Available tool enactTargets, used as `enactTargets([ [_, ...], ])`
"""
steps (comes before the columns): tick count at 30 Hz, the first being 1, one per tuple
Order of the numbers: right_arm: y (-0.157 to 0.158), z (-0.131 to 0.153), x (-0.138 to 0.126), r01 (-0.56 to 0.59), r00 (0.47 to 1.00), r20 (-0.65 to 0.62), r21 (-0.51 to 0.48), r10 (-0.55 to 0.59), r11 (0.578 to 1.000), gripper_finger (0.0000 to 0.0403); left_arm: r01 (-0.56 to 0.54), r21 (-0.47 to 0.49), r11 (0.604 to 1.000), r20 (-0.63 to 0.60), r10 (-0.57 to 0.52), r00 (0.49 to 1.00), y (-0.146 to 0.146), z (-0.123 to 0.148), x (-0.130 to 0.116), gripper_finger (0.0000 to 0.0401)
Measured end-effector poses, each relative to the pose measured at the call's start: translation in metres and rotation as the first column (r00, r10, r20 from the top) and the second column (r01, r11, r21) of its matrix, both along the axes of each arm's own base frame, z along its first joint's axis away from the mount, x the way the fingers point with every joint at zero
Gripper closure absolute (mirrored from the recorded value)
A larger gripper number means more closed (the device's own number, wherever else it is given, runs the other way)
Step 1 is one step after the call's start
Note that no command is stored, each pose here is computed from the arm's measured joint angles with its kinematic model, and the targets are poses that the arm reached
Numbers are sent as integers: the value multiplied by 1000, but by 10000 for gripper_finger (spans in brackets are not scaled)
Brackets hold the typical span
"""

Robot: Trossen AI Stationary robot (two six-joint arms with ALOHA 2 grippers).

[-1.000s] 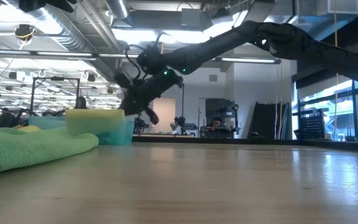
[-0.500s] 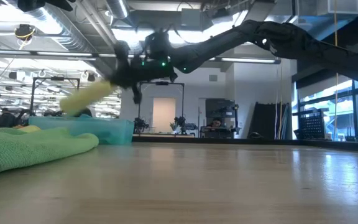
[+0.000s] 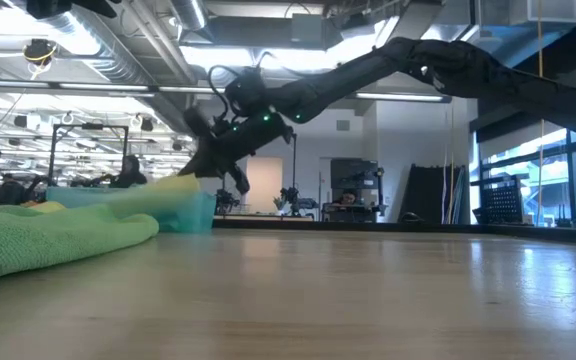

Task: Fold microfiber towels
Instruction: Stack the folded right yellow microfiber cloth on top of the blue microfiber cloth in the blue bin

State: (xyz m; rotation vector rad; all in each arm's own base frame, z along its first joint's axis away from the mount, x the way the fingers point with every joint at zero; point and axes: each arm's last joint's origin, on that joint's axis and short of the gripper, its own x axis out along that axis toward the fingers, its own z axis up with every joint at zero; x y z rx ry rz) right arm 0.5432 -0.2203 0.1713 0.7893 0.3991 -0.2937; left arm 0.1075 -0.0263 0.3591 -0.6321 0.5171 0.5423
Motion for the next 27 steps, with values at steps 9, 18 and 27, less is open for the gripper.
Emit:
enactTargets([
  [9,5,-14,-9,74,989,-147,279,-34,958,351,3,1,1000,-2,-3,1000,0,0,0,307],
  [18,19,-6,1,42,998,-62,366,-20,930,252,8,22,1000,-5,-8,1000,0,0,0,307],
  [27,8,12,7,3,989,139,367,-58,930,231,7,22,1000,-5,-7,1000,0,0,0,307],
])
